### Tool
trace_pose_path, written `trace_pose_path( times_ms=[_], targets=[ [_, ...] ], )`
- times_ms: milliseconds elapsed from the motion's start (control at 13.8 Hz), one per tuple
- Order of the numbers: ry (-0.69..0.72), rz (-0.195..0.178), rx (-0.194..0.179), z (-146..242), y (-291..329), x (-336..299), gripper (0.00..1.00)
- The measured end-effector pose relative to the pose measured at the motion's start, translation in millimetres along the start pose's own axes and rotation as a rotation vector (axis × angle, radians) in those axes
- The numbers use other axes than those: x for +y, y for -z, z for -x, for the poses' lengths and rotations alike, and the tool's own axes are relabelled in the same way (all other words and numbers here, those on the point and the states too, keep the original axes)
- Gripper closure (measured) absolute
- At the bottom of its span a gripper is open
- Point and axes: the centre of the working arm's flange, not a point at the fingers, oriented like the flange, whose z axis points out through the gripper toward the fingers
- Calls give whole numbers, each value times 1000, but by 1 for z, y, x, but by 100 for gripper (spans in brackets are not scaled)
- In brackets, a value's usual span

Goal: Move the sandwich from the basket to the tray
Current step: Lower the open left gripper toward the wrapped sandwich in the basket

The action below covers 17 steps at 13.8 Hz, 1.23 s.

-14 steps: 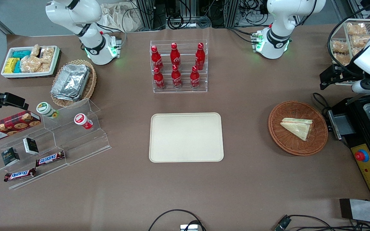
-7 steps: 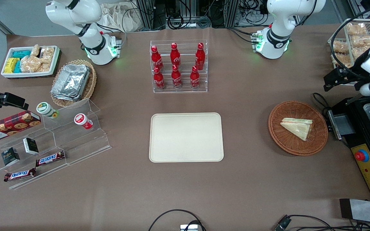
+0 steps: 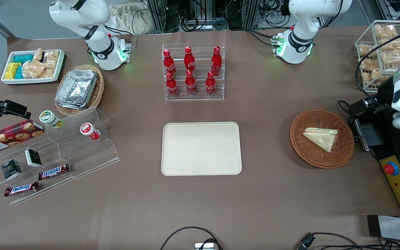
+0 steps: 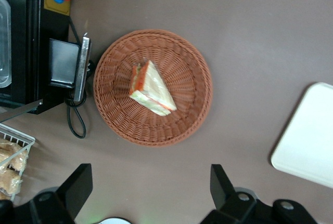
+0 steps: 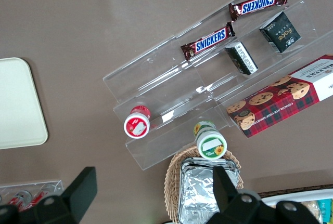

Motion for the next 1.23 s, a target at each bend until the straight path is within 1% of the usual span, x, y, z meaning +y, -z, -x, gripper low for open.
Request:
trace_pose_path(
  times_ms=[217, 579, 796, 1014, 1231],
  targets=[
    [69, 25, -4, -12, -34, -20, 0],
    [213, 39, 12, -11, -93, -25, 0],
    [266, 63, 39, -6, -126, -25, 0],
    [316, 84, 58, 1, -156, -26, 0],
    [337, 105, 84, 4, -177, -28, 0]
  ],
)
